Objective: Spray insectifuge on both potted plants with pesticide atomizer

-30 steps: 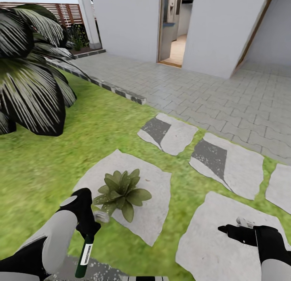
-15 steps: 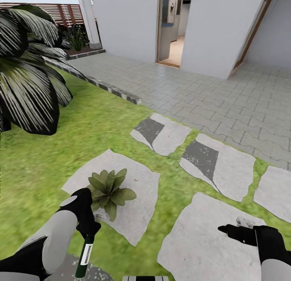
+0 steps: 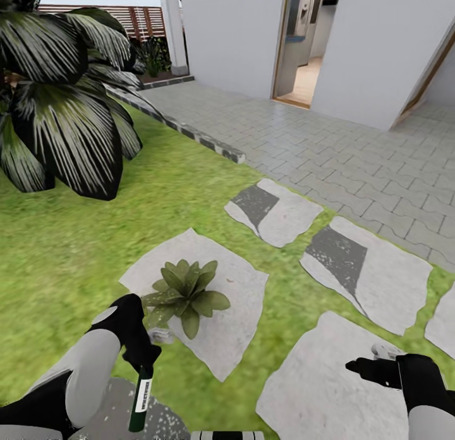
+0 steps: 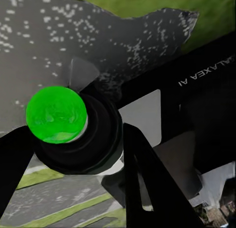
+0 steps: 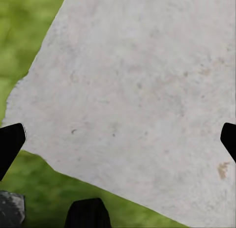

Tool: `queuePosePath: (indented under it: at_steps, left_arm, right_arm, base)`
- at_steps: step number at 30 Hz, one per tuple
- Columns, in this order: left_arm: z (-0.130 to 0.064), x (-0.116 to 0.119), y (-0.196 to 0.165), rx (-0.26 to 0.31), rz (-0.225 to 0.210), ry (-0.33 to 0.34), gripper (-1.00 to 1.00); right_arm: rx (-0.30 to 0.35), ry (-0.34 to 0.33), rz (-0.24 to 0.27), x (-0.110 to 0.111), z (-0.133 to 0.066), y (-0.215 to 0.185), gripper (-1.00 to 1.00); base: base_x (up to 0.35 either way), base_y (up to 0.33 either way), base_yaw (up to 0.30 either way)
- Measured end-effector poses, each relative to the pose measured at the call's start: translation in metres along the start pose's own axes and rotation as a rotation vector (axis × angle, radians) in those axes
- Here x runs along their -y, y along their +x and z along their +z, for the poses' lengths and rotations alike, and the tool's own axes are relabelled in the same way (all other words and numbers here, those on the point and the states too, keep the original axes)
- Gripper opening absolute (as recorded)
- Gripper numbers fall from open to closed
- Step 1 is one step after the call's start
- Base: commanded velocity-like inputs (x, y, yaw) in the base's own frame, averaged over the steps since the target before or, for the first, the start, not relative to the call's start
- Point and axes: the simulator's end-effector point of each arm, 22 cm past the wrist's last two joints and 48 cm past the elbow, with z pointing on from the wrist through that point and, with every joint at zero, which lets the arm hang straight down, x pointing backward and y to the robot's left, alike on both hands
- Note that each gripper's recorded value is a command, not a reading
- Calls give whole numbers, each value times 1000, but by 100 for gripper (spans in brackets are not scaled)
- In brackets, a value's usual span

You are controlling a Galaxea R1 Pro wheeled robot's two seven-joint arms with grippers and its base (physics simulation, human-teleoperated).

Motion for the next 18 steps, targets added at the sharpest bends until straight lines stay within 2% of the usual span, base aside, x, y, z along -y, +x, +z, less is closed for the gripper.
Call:
queuePosePath:
  at_steps: [7,14,18]
  left_arm:
    - [-7,1,-12,46,-11,2,-100]
    - [-6,1,-13,50,-16,9,-100]
    - [-4,2,-13,46,-17,13,-100]
  right_arm:
    - [-5,0,-2,-1,2,2,100]
    - [-10,1,-1,0,3,3,100]
    - [-13,1,1,0,4,4,100]
  base:
    - [0,0,267]
    - [0,-2,265]
    - [0,-203,254]
